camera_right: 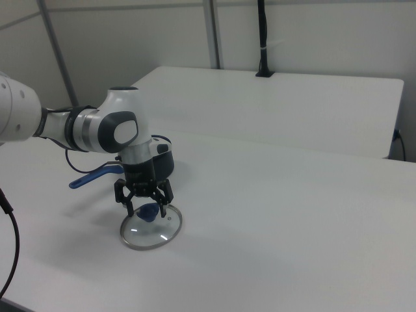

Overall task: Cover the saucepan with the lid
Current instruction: 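Close the gripper on the blue knob of the glass lid, then lift the glass lid up off the table by its knob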

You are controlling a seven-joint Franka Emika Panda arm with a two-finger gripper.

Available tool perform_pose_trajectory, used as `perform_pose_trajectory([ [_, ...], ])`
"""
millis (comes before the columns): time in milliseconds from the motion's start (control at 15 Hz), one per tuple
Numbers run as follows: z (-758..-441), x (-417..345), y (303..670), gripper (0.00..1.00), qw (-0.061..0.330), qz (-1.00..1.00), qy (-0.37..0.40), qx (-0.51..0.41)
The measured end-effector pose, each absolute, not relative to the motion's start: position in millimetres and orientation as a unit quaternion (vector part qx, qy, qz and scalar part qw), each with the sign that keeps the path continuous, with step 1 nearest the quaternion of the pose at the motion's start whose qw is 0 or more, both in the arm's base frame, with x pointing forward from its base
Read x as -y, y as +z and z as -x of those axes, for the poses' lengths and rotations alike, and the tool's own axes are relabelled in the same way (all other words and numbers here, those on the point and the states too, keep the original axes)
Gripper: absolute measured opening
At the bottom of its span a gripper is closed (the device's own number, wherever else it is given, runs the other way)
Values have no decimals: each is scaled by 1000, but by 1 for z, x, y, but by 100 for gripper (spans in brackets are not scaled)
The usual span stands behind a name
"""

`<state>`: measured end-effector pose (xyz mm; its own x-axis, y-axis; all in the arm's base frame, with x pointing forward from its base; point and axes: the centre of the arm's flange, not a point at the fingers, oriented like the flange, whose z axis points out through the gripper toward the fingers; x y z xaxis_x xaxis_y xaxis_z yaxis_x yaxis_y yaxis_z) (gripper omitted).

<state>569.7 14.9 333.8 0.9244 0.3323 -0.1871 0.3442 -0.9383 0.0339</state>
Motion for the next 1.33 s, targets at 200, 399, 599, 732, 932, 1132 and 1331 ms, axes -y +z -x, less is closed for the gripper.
perform_pose_trajectory([
  [200, -574, -14, 337, 99, 35, -982, -70, -172],
  [399, -575, -13, 337, 90, 36, -982, -68, -172],
  [599, -575, -13, 338, 78, 36, -982, -68, -172],
  [732, -575, -13, 338, 69, 36, -982, -68, -172],
  [932, -575, -13, 338, 61, 36, -982, -67, -172],
  [1132, -575, -13, 338, 61, 36, -982, -67, -172],
  [1331, -575, -13, 338, 61, 36, -982, -67, -172],
])
